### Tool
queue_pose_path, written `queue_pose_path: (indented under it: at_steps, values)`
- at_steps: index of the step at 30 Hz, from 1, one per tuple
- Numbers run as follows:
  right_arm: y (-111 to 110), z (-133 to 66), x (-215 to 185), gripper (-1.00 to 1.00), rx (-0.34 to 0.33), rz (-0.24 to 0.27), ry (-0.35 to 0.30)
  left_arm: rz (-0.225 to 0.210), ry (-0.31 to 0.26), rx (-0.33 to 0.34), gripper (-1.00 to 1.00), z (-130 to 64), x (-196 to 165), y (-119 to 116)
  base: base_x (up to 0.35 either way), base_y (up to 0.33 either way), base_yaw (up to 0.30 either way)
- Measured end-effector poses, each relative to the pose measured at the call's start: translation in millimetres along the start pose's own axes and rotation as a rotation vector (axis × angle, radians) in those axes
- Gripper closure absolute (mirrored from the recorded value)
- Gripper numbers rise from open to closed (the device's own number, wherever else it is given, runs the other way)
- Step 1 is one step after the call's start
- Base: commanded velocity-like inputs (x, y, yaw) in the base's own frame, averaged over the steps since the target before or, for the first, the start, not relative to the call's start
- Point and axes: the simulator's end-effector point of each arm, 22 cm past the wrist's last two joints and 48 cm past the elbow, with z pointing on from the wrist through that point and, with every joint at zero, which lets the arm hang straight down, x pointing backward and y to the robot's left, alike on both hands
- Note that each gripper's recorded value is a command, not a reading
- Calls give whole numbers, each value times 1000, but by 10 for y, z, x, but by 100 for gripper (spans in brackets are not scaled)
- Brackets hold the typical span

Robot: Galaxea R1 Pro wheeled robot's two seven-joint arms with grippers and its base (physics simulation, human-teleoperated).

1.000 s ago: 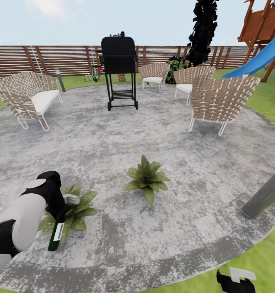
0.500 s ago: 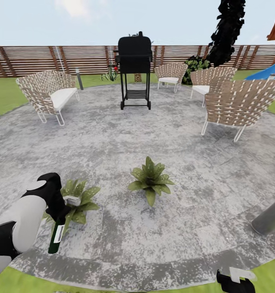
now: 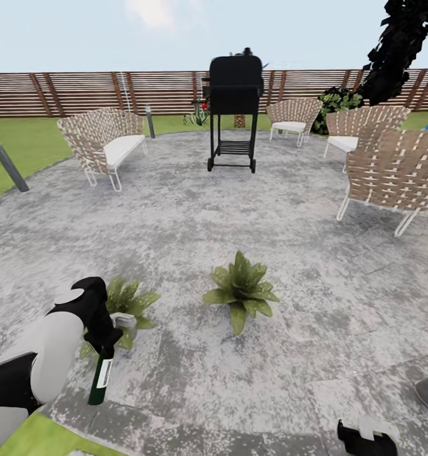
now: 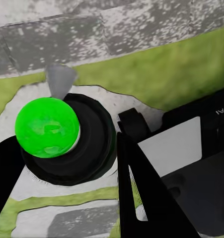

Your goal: Pick up the pesticide atomizer in the garden and spray insectifuge to fully cover both potted plants in the garden.

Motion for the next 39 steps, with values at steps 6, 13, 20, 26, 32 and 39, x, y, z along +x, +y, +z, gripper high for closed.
queue_pose_path:
  at_steps: [6, 13, 20, 26, 32, 39]
  values:
    - [-8, 2, 2, -100, 0, -3, 0, -6, -17, -13, 100, -24, -13, 38, 288, -135, 7]
    - [-12, 5, 4, -100, 0, -3, 1, -10, -21, -19, 100, -8, -1, 61, 68, -23, 0]
    - [-11, 5, 4, -100, 1, -3, 1, -18, -30, -30, 100, -40, -3, 106, 1, 0, 0]
    - [34, -5, 9, -100, -5, -1, 2, -33, 18, -27, 100, 287, 204, 84, 0, 0, 100]
    - [24, -5, 7, -100, -3, 0, 1, -22, -3, -22, 100, 354, 133, -1, 117, -128, 158]
    - [9, -1, 3, -100, -2, -1, 0, -15, -30, -35, 100, 373, 44, -24, 126, -171, 7]
